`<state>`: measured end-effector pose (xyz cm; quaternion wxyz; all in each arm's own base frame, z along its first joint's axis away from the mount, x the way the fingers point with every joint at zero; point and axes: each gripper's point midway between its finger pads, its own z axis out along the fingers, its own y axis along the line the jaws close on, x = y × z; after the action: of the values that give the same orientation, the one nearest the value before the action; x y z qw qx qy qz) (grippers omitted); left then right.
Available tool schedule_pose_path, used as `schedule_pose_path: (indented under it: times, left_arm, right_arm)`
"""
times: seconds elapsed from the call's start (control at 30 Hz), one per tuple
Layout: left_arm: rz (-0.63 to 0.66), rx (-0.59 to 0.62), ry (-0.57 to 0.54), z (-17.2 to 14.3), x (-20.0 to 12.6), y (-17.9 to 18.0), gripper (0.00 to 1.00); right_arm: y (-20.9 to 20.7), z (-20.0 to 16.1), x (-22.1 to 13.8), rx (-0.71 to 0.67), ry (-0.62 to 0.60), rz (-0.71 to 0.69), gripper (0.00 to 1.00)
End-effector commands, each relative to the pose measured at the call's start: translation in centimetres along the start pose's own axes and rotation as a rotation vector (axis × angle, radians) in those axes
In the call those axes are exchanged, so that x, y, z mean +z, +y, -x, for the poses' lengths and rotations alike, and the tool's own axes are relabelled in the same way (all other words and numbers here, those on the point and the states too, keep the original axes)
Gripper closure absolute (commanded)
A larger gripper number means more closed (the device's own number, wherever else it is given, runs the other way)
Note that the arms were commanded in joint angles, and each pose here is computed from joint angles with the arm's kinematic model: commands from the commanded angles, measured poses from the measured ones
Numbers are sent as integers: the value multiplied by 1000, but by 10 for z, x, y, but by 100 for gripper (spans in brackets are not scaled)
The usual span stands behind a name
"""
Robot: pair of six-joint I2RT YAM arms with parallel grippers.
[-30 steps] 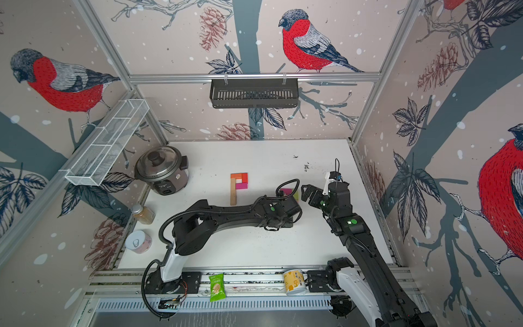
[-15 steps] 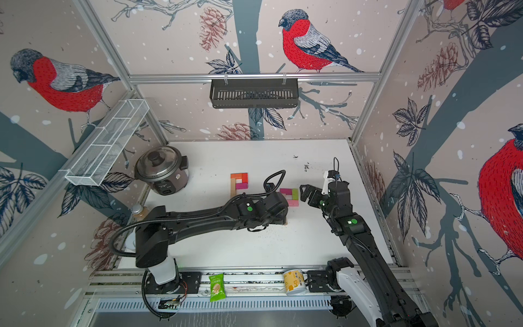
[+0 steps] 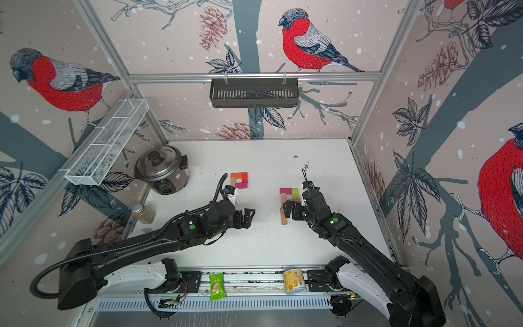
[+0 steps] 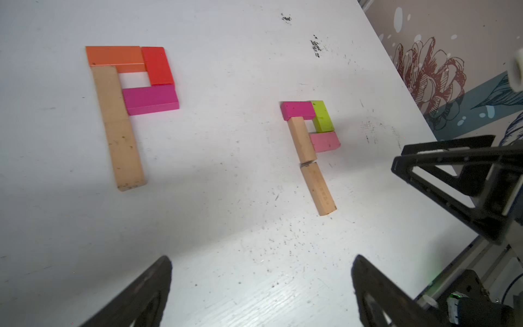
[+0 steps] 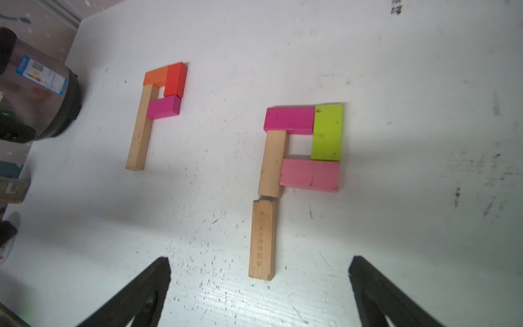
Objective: Assemble the letter p with building blocks
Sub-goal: Assemble the building block at the center of the board.
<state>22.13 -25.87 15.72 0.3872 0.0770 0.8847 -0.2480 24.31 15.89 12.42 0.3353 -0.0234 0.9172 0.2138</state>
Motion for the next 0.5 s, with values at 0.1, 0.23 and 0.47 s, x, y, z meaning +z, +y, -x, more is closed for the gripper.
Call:
schedule_pose_path:
  times: [0.1, 0.23, 0.47]
  left_arm:
    - [-145, 59, -257, 29, -20, 3, 3]
    - [-183, 118, -332, 26, -28, 9, 3]
    - [-256, 193, -348, 20, -36, 2, 3]
  right_arm:
    - [1, -16, 15, -8, 49, -37, 0]
    - [0, -34, 28, -21, 120, -55, 3]
    - [-3, -48, 41, -31, 166, -94, 10]
